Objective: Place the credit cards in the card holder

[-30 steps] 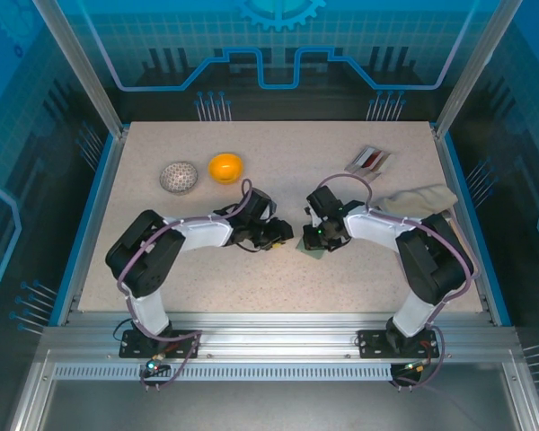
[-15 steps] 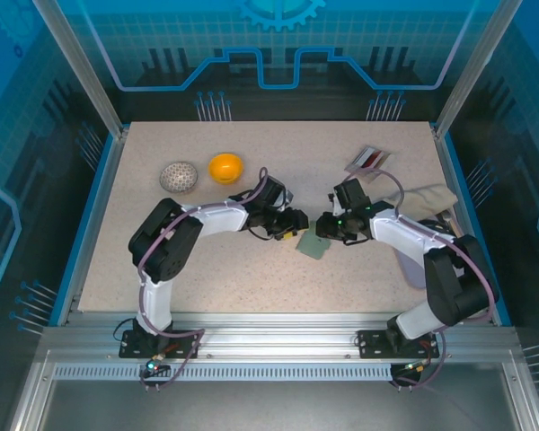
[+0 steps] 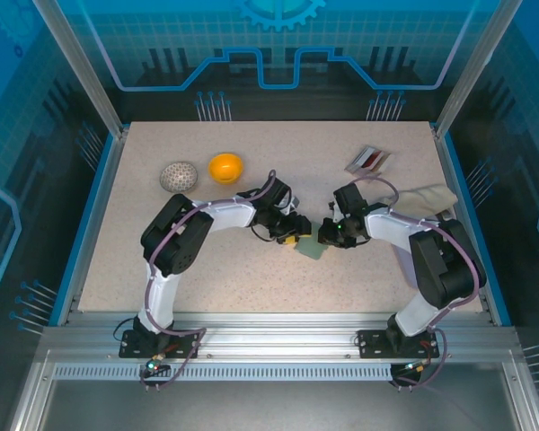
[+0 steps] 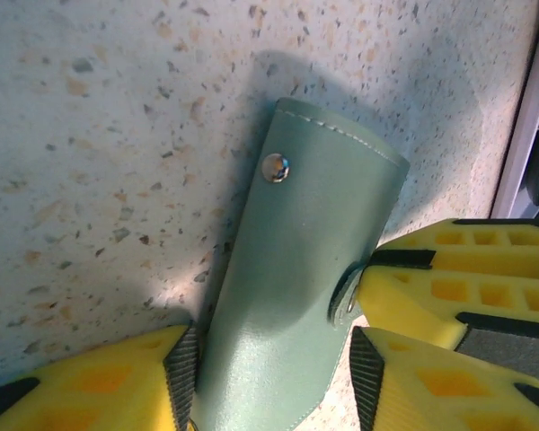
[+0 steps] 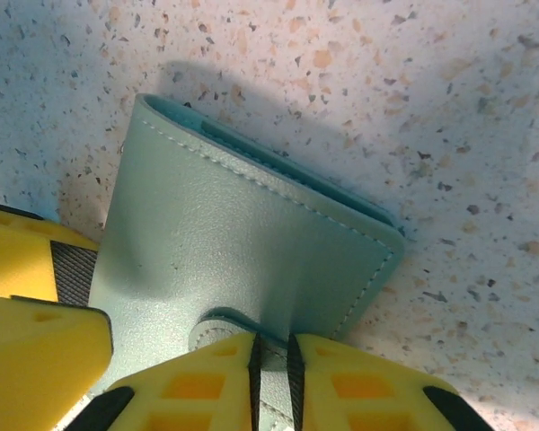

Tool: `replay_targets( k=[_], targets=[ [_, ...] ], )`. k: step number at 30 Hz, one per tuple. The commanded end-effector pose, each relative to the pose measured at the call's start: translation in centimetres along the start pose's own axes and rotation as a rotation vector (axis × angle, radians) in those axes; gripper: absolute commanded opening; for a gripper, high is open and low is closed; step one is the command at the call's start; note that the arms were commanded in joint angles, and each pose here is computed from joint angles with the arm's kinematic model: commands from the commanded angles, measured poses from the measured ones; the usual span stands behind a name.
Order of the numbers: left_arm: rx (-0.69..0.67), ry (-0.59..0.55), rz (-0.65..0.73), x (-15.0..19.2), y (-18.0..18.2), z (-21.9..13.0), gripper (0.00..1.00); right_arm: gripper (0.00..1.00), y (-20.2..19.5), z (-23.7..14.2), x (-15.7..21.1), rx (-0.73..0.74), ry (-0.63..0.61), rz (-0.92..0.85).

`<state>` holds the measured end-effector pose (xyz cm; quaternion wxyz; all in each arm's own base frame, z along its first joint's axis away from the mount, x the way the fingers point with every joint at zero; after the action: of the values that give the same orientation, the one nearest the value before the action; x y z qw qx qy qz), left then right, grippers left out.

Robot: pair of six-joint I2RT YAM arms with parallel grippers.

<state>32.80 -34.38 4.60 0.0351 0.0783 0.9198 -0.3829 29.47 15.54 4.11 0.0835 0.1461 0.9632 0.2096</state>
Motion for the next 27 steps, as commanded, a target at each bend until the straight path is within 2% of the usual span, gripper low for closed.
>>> replay_targets(
  k=[1, 4, 10, 15, 20, 23, 27],
  targets=[
    [0.036, 0.065, 0.02, 1.1, -0.8, 0.3, 0.45, 0.18, -2.0, 1.4, 0.9, 0.058, 0.048, 0.01],
    [0.051, 0.052, 0.025, 1.2, -1.2, -0.3, 0.31, 0.19, -2.3, 1.3, 0.8, 0.076, 0.042, 0.011],
    [0.084, 0.018, 0.029, 1.8, -1.8, -1.3, 0.18, 0.19, -2.0, 0.7, 0.4, 0.075, 0.029, 0.008],
    [0.11, -0.017, 0.005, 1.9, -1.7, -1.3, 0.01, 0.23, -0.8, -0.3, 0.1, 0.036, 0.014, 0.001],
    [0.146, -0.066, -0.022, 1.7, -2.0, -1.4, 0.0, 0.34, 1.6, -1.9, 0.2, 0.025, -0.031, -0.064],
    [0.154, -0.072, -0.029, 1.6, -2.1, -1.3, 0.0, 0.42, 1.7, -1.8, 0.3, 0.092, -0.041, -0.094],
    [0.16, -0.081, -0.028, 1.5, -2.4, -1.5, 0.0, 0.46, 1.9, -0.8, 1.0, 0.111, -0.012, -0.115]
  ],
)
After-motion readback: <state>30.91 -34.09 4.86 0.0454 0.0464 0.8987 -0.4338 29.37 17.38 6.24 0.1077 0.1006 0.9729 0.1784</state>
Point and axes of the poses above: each hand's point on the last joint's axis, 136 mm out from that joint toward the fingers, its own z axis out along the fingers, its own y axis along the line the jaws close on, x = y × z, the point moved 2 cm from there along -z, back along the fingers, and after that the axes turned 11 degrees about z, right-handed, at the moved point
